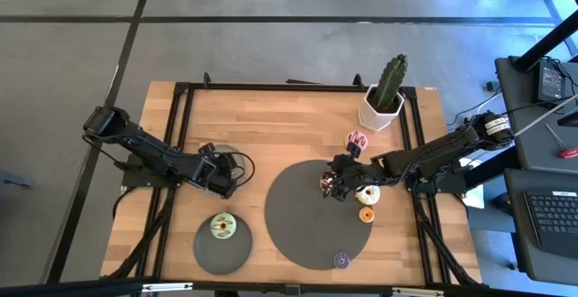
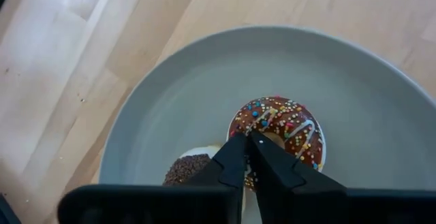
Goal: Pick & Place donuts
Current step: Put the small brown donut on the gray plate, then put the large black donut on the black plate
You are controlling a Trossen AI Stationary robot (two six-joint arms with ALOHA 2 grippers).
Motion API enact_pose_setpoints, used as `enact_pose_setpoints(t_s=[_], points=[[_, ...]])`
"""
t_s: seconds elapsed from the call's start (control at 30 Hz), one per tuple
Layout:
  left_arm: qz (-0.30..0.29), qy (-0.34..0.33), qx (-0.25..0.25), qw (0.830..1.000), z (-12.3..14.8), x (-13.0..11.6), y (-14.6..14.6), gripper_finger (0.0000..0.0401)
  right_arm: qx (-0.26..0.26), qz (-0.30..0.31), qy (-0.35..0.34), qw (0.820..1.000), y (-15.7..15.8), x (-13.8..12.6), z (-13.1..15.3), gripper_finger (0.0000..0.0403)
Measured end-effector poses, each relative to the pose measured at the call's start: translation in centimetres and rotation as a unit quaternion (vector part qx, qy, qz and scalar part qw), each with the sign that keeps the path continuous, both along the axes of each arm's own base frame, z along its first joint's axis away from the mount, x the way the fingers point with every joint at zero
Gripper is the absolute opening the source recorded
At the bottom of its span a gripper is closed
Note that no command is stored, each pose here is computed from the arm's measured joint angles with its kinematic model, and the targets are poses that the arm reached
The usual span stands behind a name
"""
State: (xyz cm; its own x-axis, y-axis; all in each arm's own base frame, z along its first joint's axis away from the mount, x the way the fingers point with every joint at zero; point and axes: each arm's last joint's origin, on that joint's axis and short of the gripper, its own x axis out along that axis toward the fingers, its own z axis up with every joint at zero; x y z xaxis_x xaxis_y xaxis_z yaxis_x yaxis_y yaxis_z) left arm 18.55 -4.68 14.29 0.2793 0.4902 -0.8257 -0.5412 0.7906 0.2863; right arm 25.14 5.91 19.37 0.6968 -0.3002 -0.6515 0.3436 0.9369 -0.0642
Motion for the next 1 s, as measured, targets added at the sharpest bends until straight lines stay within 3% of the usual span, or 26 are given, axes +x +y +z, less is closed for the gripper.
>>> enact_pose_setpoints(t_s=[0.37, 0.57, 0.73, 0.87, 0.93, 1.0], points=[[0.002, -0.004, 0.006, 1.000, 0.2, 0.1, 0.0, 0.0078, 0.000, 0.000, 0.000, 1.000, 0.0, 0.0, 0.0, 0.0143], [0.004, -0.067, 0.009, 0.998, 2.7, 1.4, -0.3, 0.0088, 0.002, 0.001, 0.001, 1.000, 0.0, 0.0, 0.0, 0.0143], [-0.003, -0.158, -0.028, 0.987, 4.1, 3.1, -1.0, 0.0087, 0.093, 0.055, 0.027, 0.994, 0.5, -0.1, -0.3, 0.0143], [-0.054, -0.212, -0.054, 0.974, 4.7, 4.6, -1.6, 0.0088, 0.112, 0.090, 0.041, 0.989, 0.8, -0.2, -0.4, 0.0143], [-0.077, -0.236, -0.050, 0.967, 5.1, 5.2, -1.8, 0.0088, 0.113, 0.069, 0.039, 0.990, 0.7, -0.2, -0.4, 0.0143], [-0.094, -0.253, -0.045, 0.962, 5.4, 5.7, -2.0, 0.0087, 0.139, 0.008, 0.040, 0.990, 0.3, -0.4, -0.6, 0.0143]])
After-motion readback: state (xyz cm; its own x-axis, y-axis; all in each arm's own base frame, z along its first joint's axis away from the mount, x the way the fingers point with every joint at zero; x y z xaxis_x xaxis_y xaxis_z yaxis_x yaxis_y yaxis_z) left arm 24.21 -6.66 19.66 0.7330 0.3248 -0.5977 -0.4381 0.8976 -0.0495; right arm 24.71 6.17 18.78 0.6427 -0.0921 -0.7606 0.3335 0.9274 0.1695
